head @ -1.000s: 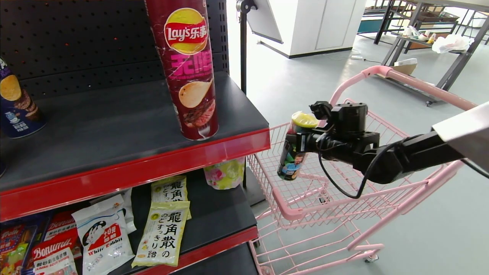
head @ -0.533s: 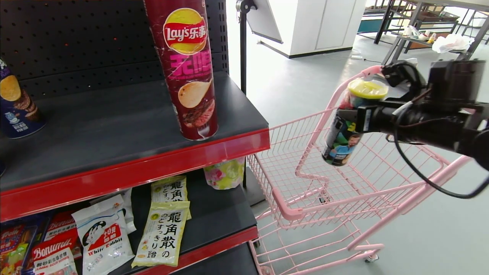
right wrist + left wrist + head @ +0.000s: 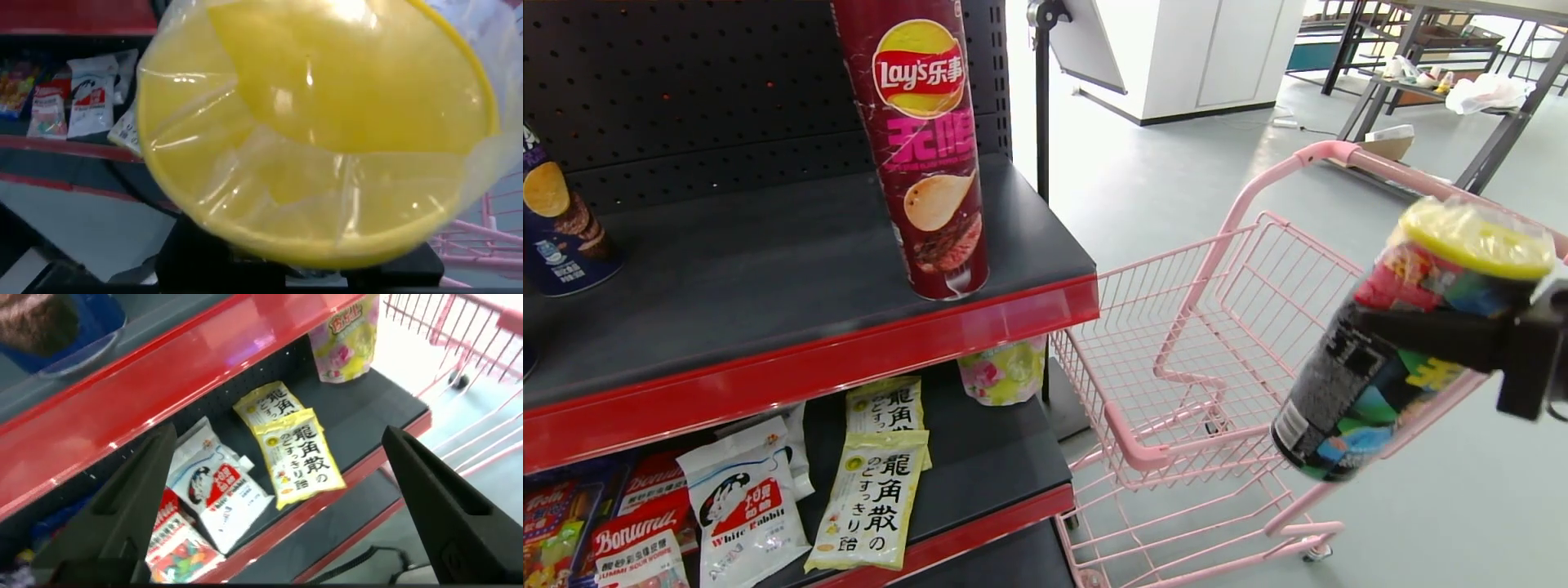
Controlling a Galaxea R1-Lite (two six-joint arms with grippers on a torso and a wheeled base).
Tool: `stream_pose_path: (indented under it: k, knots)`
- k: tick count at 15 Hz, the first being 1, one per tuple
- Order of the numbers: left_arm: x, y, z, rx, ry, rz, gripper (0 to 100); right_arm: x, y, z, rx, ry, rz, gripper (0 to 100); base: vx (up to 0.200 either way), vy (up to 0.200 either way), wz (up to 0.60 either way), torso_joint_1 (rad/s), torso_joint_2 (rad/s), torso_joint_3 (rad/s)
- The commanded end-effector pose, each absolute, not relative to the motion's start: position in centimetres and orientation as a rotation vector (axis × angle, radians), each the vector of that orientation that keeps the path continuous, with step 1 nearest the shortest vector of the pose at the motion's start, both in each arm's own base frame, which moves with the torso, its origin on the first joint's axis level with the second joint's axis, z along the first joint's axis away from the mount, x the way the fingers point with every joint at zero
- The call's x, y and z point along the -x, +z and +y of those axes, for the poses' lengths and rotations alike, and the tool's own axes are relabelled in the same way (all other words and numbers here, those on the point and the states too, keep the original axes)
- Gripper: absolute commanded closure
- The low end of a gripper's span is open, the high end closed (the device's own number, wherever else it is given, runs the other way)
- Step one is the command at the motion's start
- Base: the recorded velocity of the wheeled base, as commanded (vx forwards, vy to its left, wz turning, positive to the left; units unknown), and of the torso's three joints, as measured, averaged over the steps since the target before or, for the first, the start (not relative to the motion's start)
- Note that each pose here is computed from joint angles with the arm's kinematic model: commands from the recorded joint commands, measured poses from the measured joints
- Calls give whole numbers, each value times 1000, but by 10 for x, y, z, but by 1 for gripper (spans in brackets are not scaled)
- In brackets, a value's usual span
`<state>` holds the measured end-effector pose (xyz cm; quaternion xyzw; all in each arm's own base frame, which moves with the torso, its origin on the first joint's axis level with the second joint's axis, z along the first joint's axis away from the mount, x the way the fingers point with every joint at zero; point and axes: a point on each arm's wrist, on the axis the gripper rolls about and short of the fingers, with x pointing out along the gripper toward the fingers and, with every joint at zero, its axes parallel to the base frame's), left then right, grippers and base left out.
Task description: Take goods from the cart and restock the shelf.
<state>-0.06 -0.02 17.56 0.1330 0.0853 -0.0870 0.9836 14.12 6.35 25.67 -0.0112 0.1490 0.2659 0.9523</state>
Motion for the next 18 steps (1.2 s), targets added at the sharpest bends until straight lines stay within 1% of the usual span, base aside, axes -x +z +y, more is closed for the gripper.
stream_pose_path:
  k: [1, 3, 6, 7, 14, 16, 18]
  knots:
    - [-3, 174, -1, -320, -187, 192, 0, -110, 254, 57, 29, 595, 259, 100, 0, 0, 0, 0, 0, 0]
    - [-7, 177, -1, -344, -193, 205, 0, -108, 253, 57, 53, 600, 255, 100, 0, 0, 0, 0, 0, 0]
    - [-9, 179, -2, -355, -194, 210, 0, -110, 251, 57, 75, 602, 259, 100, 0, 0, 0, 0, 0, 0]
    - [-9, 179, -2, -365, -189, 211, 0, -110, 250, 58, 76, 601, 264, 100, -200, 0, 0, -2, 7, 7]
    - [-11, 179, -2, -365, -190, 221, 0, -112, 246, 59, 80, 602, 282, 100, -200, 0, 0, 3, 0, 2]
    - [-11, 179, -2, -364, -195, 219, 0, -114, 244, 59, 85, 596, 292, 100, 0, 0, 0, 0, 0, 0]
    - [-10, 179, -2, -364, -194, 216, 0, -116, 243, 60, 96, 584, 296, 100, 0, 0, 600, -7, -5, 12]
